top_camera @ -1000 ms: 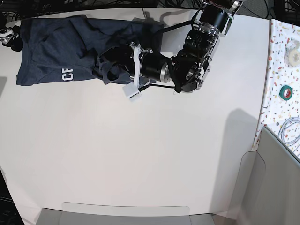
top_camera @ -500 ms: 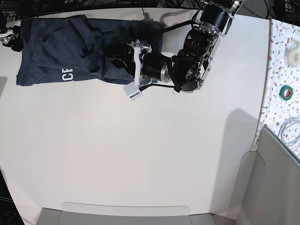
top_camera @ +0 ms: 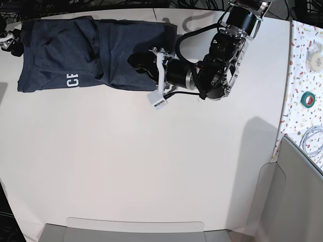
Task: Layout the t-shirt on the table in an organized manner, then fold the t-shirt properly
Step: 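Lower the folded end onto the shirt and open the left gripper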
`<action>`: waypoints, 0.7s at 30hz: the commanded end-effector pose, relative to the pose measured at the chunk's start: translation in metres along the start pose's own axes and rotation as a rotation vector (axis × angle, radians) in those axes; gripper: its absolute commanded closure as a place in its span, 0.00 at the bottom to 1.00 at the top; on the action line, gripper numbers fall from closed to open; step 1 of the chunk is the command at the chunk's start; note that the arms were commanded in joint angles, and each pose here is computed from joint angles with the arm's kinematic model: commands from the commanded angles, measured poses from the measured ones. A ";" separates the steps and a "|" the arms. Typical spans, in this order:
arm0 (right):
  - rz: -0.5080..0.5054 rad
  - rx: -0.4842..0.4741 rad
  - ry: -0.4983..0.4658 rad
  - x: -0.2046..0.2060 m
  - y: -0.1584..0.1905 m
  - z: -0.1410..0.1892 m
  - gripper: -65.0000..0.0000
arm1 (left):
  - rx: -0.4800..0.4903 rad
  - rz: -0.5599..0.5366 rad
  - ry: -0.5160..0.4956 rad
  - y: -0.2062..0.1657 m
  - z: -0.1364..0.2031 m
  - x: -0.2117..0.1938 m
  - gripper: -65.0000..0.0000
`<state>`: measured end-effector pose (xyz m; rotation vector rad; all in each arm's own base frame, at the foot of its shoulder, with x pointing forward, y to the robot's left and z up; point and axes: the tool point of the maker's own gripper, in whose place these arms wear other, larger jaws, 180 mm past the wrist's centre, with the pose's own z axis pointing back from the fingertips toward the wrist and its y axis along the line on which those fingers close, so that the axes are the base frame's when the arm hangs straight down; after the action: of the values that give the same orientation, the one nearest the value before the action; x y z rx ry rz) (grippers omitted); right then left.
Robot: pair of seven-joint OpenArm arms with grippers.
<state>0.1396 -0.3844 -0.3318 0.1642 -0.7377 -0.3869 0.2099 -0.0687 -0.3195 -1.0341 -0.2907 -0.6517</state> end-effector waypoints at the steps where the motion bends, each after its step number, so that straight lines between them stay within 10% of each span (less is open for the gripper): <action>1: 0.058 -0.008 -0.061 0.026 -0.002 0.008 0.59 | -0.002 -0.021 -0.059 -0.002 0.009 0.016 0.85; 5: 0.097 -0.021 -0.071 0.041 -0.006 0.013 0.65 | 0.043 0.010 -0.078 0.014 0.023 0.009 0.86; 14: 0.015 0.062 -0.041 0.032 -0.006 -0.011 0.31 | 0.068 0.047 -0.103 0.024 0.030 0.005 0.86; 21: -0.137 0.206 0.044 0.004 -0.001 -0.044 0.28 | 0.078 0.047 -0.096 0.027 0.033 0.003 0.86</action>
<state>0.1673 -0.3796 -0.3695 0.4453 -0.7167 -0.4699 0.2239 -0.0298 -0.3324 -0.9742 -0.3303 -0.5405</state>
